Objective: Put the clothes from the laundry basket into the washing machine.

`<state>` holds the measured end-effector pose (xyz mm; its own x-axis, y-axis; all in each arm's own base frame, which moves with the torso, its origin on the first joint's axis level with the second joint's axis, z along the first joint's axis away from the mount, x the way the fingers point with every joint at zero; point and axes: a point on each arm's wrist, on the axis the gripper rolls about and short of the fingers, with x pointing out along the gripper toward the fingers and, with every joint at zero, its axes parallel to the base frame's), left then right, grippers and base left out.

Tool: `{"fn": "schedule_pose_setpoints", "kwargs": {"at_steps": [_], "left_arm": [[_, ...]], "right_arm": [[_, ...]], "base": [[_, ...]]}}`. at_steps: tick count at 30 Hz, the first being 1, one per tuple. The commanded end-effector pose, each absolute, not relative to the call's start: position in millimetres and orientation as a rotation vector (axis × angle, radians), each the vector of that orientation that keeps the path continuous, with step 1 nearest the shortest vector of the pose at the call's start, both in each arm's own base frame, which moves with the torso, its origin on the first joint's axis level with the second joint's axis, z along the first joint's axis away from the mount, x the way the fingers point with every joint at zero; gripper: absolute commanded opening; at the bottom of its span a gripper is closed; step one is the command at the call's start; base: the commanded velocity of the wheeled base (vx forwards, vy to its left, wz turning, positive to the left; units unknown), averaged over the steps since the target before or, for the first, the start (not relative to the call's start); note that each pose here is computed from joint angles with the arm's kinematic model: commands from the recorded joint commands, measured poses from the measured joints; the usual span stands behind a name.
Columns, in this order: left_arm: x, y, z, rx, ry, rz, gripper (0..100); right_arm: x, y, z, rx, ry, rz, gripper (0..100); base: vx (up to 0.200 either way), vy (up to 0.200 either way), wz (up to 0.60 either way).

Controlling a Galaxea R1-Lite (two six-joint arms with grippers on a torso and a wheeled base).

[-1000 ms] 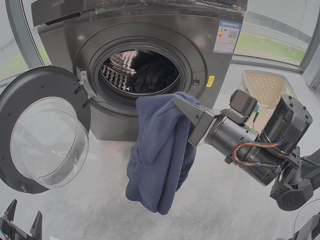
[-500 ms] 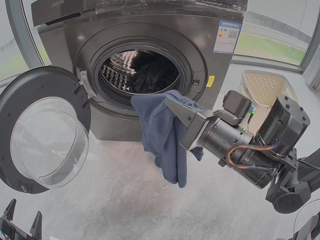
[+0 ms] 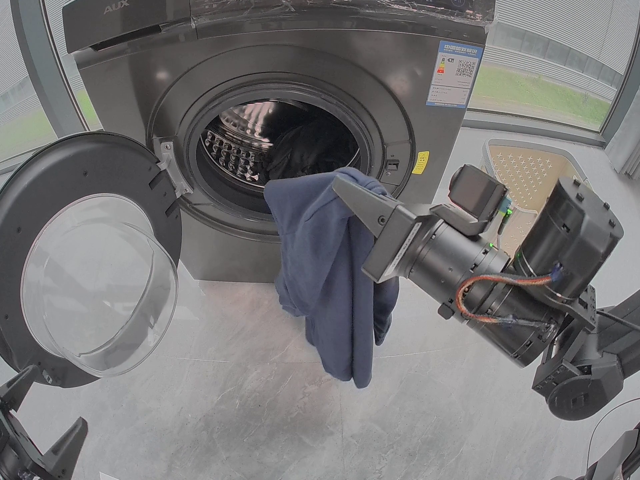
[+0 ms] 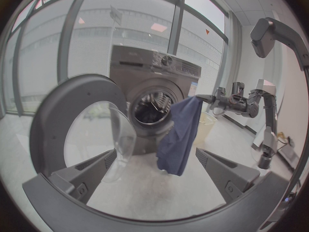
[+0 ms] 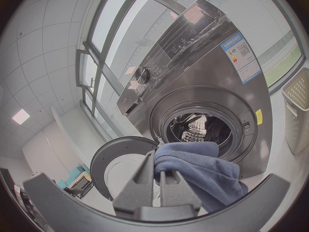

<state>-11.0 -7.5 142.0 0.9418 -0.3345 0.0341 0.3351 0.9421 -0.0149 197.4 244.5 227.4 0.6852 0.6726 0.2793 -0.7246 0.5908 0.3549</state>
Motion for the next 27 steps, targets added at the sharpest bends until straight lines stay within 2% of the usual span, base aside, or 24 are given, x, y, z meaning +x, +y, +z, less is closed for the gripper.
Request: {"fn": "schedule_pose_setpoints", "kwargs": {"at_steps": [1, 4, 5, 12, 22, 27], "left_arm": [[42, -12, 151, -0.066, 0.234, -0.533, 100], [53, -15, 152, -0.071, 0.269, -0.595, 100], [66, -20, 150, -0.083, 0.32, -0.642, 100], [93, -36, 141, -0.084, 0.446, -0.761, 100], [129, -49, 133, -0.087, 0.536, -0.782, 100], [164, -62, 124, -0.091, 0.571, -0.79, 100]], "right_arm": [[201, 240, 241, 0.485, -0.162, 0.804, 0], [202, 240, 247, 0.493, -0.179, 0.803, 0], [203, 240, 252, 0.501, -0.195, 0.802, 0], [204, 243, 257, 0.516, -0.214, 0.808, 0], [206, 243, 257, 0.518, -0.213, 0.79, 0], [206, 247, 253, 0.514, -0.2, 0.799, 0]], "base": [[0.0, 0.0, 0.0], [0.0, 0.0, 0.0], [0.0, 0.0, 0.0], [0.0, 0.0, 0.0], [0.0, 0.0, 0.0], [0.0, 0.0, 0.0]]}}
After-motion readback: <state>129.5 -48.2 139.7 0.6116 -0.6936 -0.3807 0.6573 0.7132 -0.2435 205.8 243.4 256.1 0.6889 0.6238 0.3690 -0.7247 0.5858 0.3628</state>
